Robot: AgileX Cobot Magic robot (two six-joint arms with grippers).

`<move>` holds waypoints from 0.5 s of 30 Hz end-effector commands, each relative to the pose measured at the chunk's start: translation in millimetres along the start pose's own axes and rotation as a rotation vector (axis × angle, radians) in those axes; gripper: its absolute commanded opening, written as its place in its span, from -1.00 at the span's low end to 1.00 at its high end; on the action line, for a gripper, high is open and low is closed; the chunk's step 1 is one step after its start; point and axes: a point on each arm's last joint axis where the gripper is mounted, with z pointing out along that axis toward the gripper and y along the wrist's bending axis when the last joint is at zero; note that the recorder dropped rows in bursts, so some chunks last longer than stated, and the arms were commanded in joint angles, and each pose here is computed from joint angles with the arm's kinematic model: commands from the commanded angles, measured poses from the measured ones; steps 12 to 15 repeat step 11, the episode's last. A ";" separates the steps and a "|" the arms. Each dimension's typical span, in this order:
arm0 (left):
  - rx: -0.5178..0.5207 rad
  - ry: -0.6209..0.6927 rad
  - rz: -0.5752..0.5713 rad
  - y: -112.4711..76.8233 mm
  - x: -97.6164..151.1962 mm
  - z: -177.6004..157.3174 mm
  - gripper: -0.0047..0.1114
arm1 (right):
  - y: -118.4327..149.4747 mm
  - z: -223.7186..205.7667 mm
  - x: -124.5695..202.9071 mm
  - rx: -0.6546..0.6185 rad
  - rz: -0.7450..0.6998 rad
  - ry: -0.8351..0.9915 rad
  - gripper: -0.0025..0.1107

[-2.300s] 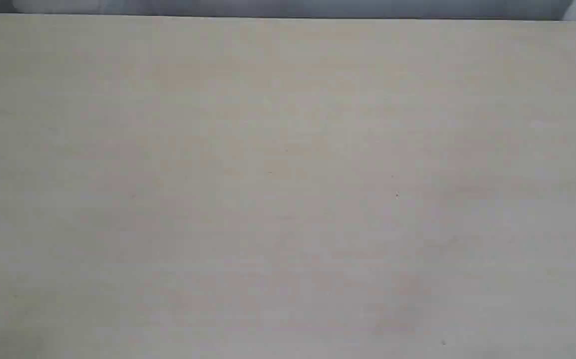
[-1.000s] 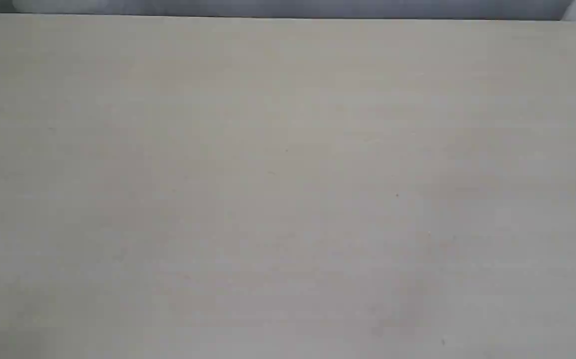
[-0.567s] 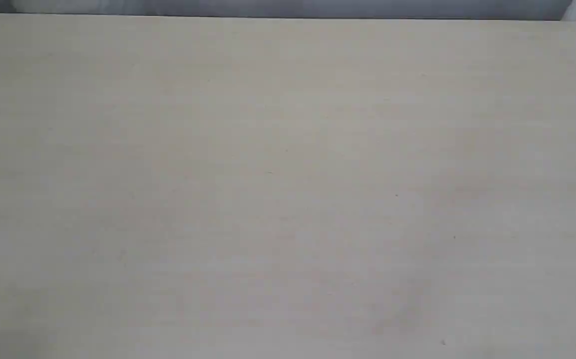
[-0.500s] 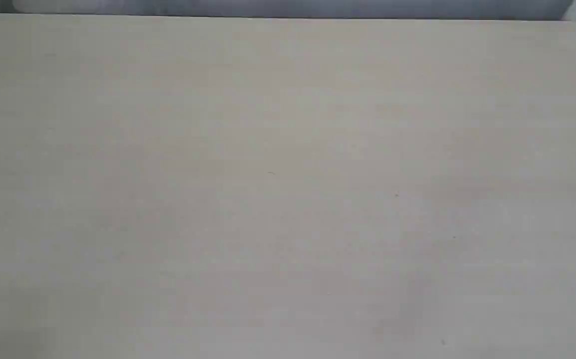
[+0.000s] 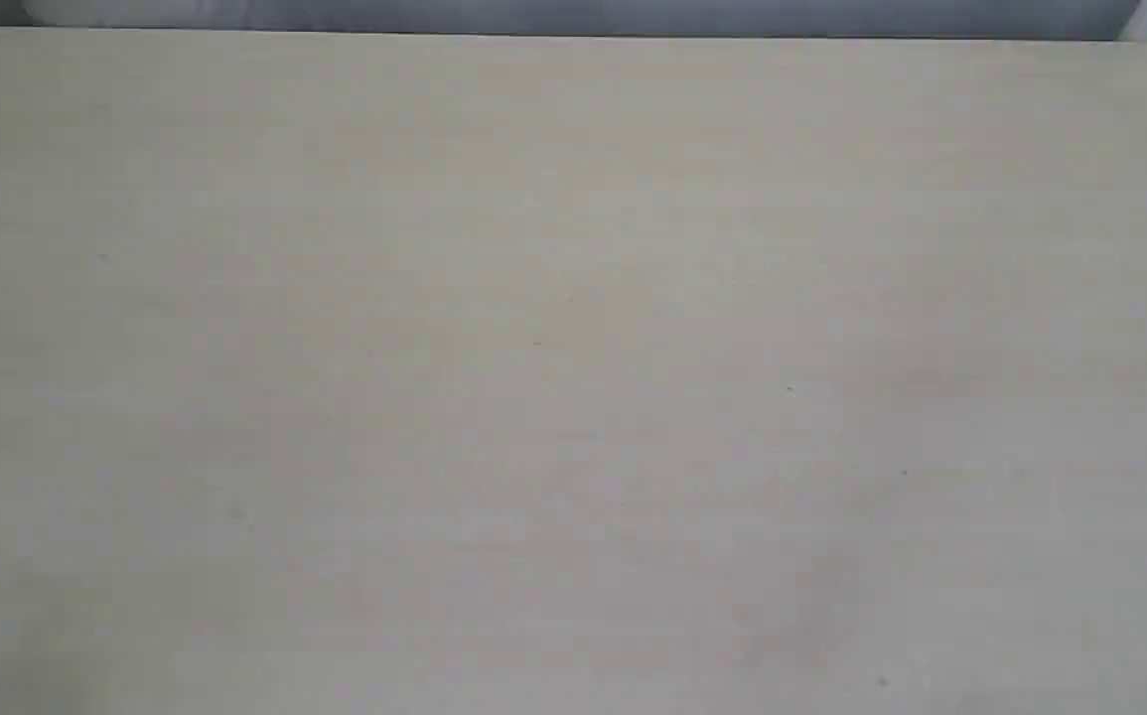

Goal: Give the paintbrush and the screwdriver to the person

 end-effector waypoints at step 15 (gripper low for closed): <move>0.008 -0.011 -0.005 -0.5 -0.4 0.0 -0.92 | -0.2 0.0 1.1 0.004 -0.006 0.000 -0.88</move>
